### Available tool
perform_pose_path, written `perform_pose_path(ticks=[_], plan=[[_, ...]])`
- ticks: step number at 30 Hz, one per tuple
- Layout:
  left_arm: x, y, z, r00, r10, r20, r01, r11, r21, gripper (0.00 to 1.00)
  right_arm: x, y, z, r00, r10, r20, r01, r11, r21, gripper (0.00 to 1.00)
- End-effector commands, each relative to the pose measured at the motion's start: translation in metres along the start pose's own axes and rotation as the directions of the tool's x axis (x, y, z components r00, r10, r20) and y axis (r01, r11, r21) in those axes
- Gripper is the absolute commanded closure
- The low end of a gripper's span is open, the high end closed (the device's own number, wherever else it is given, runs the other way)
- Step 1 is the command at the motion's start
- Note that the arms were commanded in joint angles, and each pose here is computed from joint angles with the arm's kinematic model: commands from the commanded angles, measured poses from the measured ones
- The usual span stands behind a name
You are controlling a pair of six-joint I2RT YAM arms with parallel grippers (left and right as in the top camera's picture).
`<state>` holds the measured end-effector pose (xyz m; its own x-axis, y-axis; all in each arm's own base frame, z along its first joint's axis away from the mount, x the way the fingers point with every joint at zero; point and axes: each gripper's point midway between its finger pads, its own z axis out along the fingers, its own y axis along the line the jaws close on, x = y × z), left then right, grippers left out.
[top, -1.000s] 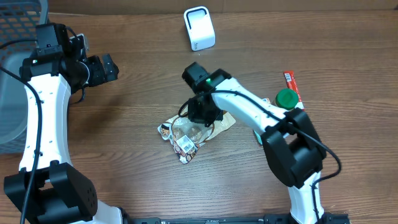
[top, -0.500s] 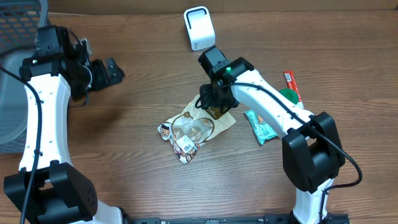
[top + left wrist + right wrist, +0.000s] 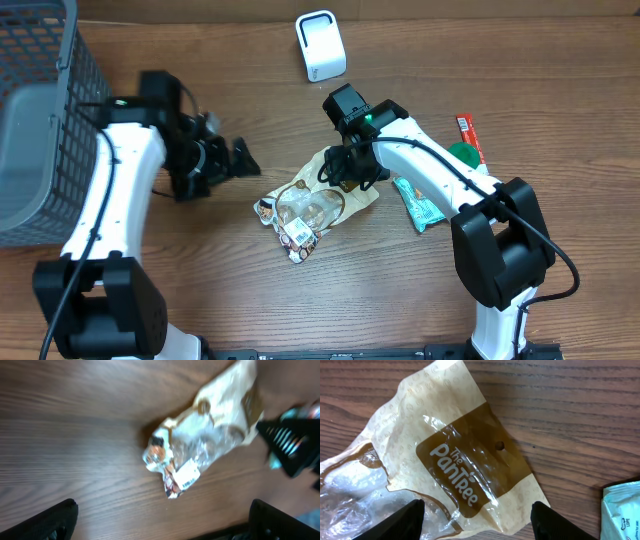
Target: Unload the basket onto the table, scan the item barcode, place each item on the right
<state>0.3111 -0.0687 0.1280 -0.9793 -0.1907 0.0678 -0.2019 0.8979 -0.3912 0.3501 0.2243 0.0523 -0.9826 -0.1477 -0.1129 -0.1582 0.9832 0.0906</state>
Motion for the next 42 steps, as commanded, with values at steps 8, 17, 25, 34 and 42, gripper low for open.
perform_pose_path(ticks=[8,17,25,34,42], plan=[[0.020,-0.010,0.048,0.997,-0.059,-0.057,0.058,0.998,-0.018,0.05,0.000,0.000,-0.005,1.000,-0.027,0.010,0.027,1.000,-0.001,0.30],[0.031,-0.002,0.090,0.992,-0.121,-0.017,0.118,0.986,-0.120,0.06,0.001,0.001,-0.005,1.000,-0.027,0.007,0.027,1.000,-0.007,0.30],[0.032,-0.004,0.102,0.993,-0.119,0.016,0.120,0.983,-0.141,0.09,0.002,0.000,-0.004,1.000,-0.027,0.004,0.027,1.000,-0.006,0.26],[0.032,-0.003,0.108,0.991,-0.133,0.029,0.136,0.980,-0.148,0.16,0.019,0.003,0.018,0.994,-0.103,-0.035,0.101,0.993,-0.057,0.06],[0.033,0.005,0.124,0.988,-0.152,-0.011,0.148,0.973,-0.176,0.24,0.036,0.017,0.038,0.992,-0.108,-0.063,0.096,0.981,-0.170,0.05]])
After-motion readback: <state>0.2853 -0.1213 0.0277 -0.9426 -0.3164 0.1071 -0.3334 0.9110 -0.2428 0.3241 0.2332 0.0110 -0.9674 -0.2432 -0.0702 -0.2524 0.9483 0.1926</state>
